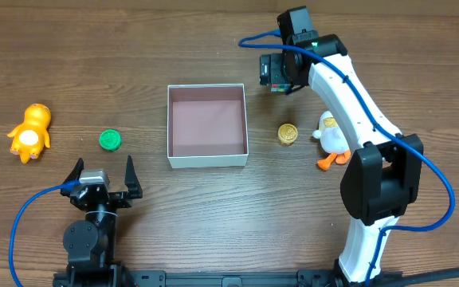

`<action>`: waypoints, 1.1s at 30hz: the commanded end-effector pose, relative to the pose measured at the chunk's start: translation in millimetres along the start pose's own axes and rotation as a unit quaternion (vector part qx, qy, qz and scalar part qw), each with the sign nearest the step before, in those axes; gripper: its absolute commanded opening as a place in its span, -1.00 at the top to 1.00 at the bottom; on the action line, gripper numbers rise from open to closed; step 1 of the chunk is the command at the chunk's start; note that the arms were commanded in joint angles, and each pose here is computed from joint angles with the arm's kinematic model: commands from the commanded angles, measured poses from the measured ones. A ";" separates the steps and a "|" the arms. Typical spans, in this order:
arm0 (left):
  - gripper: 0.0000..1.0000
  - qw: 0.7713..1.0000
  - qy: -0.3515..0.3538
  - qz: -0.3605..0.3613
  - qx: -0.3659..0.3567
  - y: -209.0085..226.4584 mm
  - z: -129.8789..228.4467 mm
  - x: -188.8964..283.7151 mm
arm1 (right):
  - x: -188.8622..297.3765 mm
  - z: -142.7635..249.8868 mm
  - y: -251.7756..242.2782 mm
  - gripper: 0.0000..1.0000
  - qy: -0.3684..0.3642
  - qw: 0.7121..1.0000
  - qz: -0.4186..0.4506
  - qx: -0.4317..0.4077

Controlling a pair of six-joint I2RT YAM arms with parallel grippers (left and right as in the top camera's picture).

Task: Pack container
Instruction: 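Lower the right gripper over the Rubik's cube and close on it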

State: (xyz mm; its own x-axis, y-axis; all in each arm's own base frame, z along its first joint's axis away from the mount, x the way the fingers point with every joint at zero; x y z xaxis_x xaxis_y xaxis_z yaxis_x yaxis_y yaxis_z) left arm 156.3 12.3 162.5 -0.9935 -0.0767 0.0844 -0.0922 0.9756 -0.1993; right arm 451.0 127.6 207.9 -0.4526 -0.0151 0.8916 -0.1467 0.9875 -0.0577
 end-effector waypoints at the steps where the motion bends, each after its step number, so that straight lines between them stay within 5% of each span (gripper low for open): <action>1: -1.00 1.000 -0.005 -0.005 -0.011 1.1 -0.4 0.4 | 11.3 -16.3 -2.5 -1.00 -0.040 0.999 0.007 -0.027; 33: -1.00 1.000 -0.005 -0.005 -0.011 1.1 -0.4 0.4 | -66.6 0.7 -11.2 -1.00 0.023 0.999 0.023 -0.021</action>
State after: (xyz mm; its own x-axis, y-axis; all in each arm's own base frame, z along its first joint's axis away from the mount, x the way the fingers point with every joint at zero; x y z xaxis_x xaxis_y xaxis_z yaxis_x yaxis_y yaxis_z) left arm 156.3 12.3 162.5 -0.9935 -0.0767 0.0844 -0.0922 0.9756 -0.1993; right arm 478.0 109.4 157.1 -0.4178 0.0286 0.9081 -0.0418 0.9978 -0.0507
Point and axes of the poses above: each gripper's point midway between its finger pads, its own x axis back along the fingers, its own y axis along the line the jaws close on, z = x × y, the point moved 9 cm from there along x, back along the fingers, and after that the axes turned 9 degrees about x, right-handed, at the moved point
